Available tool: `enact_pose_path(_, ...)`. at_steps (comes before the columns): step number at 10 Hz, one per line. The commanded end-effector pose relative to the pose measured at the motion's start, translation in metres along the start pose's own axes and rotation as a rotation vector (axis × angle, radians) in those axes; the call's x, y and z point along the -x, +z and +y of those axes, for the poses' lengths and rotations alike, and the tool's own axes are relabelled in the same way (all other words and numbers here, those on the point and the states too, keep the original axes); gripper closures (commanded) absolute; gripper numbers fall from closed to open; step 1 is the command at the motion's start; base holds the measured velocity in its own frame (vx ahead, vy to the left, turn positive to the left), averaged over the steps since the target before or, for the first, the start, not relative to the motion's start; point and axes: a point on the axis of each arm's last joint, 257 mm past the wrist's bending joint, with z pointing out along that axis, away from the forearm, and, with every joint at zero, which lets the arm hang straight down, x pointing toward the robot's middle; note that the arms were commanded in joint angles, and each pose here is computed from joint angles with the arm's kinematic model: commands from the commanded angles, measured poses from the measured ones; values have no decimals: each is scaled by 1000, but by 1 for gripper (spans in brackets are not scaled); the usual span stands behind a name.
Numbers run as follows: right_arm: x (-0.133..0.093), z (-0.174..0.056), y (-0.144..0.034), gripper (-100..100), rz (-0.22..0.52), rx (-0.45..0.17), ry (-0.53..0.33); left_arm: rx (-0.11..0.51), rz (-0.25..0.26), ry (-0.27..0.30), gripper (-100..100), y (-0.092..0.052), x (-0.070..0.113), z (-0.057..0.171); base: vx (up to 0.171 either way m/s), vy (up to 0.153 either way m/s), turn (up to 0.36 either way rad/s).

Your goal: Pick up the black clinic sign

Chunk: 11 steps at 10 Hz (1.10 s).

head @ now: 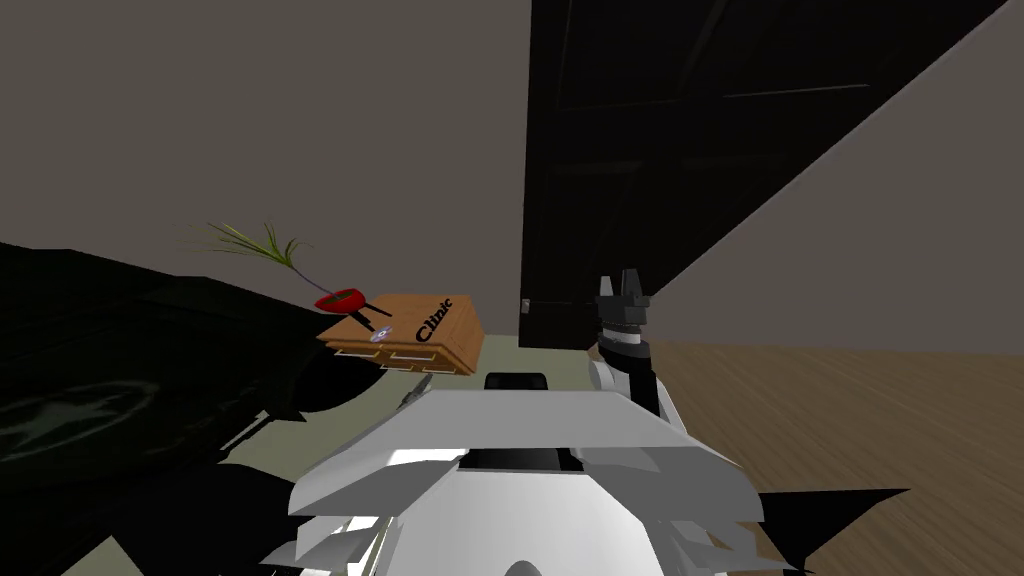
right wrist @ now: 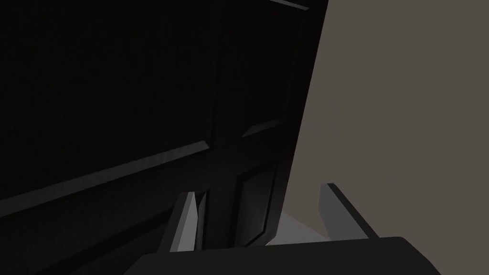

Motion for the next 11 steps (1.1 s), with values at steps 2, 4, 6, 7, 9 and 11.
enact_pose_path(2,0,0,0,0,0,0,0,53,19,-10,-100,-12,-6,22,-19,-6,-125)
enact_pose_path(4,0,0,0,0,0,0,0,122,52,-18,-100,-36,-10,47,-9,-10,-255)
enact_pose_path(6,0,0,0,0,0,0,0,192,84,-25,-100,-62,-13,71,-10,-7,-247)
enact_pose_path(7,0,0,0,0,0,0,0,238,116,-30,-100,-82,-16,84,-6,-14,-362)
enact_pose_path(9,0,0,0,0,0,0,0,316,145,-38,-100,-112,-17,107,-1,-5,-256)
enact_pose_path(11,0,0,0,0,0,0,0,365,175,-43,-100,-134,-18,119,4,-1,-256)
